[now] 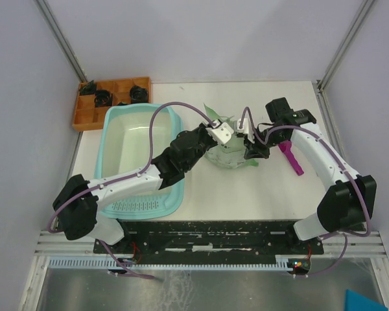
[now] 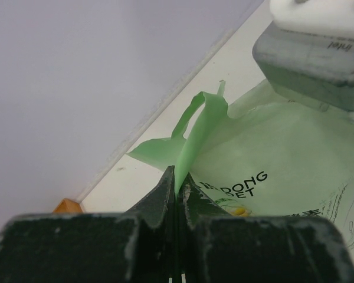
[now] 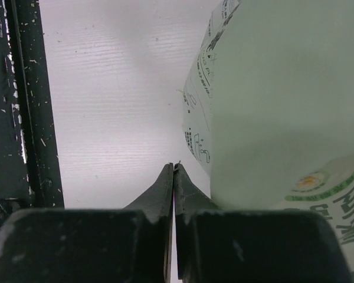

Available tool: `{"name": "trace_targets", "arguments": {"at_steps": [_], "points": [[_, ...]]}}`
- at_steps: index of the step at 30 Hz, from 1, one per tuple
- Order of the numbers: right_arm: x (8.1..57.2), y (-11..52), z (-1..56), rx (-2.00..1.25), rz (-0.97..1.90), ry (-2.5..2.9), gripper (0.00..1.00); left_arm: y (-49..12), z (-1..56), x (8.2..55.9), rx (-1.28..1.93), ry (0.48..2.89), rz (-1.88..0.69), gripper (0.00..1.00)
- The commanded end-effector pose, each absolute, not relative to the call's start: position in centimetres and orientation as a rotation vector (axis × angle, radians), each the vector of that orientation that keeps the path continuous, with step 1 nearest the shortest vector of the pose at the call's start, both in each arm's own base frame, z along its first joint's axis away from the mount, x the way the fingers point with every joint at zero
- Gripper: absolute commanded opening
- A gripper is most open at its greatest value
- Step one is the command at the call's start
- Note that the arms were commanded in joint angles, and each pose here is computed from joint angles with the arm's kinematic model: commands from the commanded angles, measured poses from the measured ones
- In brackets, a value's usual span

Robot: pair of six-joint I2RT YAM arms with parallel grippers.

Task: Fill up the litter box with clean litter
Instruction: Open the cat litter bag at the center of the board.

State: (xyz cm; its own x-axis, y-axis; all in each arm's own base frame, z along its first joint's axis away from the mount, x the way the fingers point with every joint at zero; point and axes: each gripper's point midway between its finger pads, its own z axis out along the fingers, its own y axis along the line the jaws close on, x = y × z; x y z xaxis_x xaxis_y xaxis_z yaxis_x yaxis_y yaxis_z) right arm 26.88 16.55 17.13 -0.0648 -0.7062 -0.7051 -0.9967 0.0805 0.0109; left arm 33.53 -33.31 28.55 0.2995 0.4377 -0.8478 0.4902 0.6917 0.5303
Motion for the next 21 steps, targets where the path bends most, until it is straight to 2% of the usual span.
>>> {"name": "trace_targets", "arguments": {"at_steps": [1,5,6,7,8,10,11,14,21], "points": [[26.9,16.7,20.2,-1.696,0.688,1.758,0.02,-33.4,33.4,33.4,0.736,1.219,-0.122,0.03],[25.8,16.1,22.0,-1.702,0.633,1.727,0.02,-33.5,33.8,33.3,0.733,1.208,-0.128,0.03],[25.8,15.9,22.4,-1.689,0.6,1.716,0.09,-33.4,33.7,33.3,0.735,1.209,-0.124,0.03],[25.8,15.8,22.7,-1.665,0.576,1.715,0.26,-33.4,33.7,33.3,0.735,1.209,-0.124,0.03],[26.1,15.7,22.9,-1.64,0.536,1.701,0.39,-33.3,33.6,33.3,0.736,1.21,-0.121,0.03],[27.6,15.5,23.8,-1.577,0.428,1.649,0.53,-33.2,33.5,33.2,0.735,1.212,-0.118,0.03],[28.1,15.6,24.2,-1.55,0.393,1.623,0.57,-33.1,33.2,33.3,0.735,1.216,-0.115,0.03],[28.7,15.7,25.2,-1.531,0.358,1.583,0.61,-32.9,33.0,33.2,0.73,1.221,-0.112,0.03],[30.0,15.9,25.7,-1.562,0.369,1.601,0.61,-32.7,33.1,33.2,0.727,1.221,-0.106,0.03]]}}
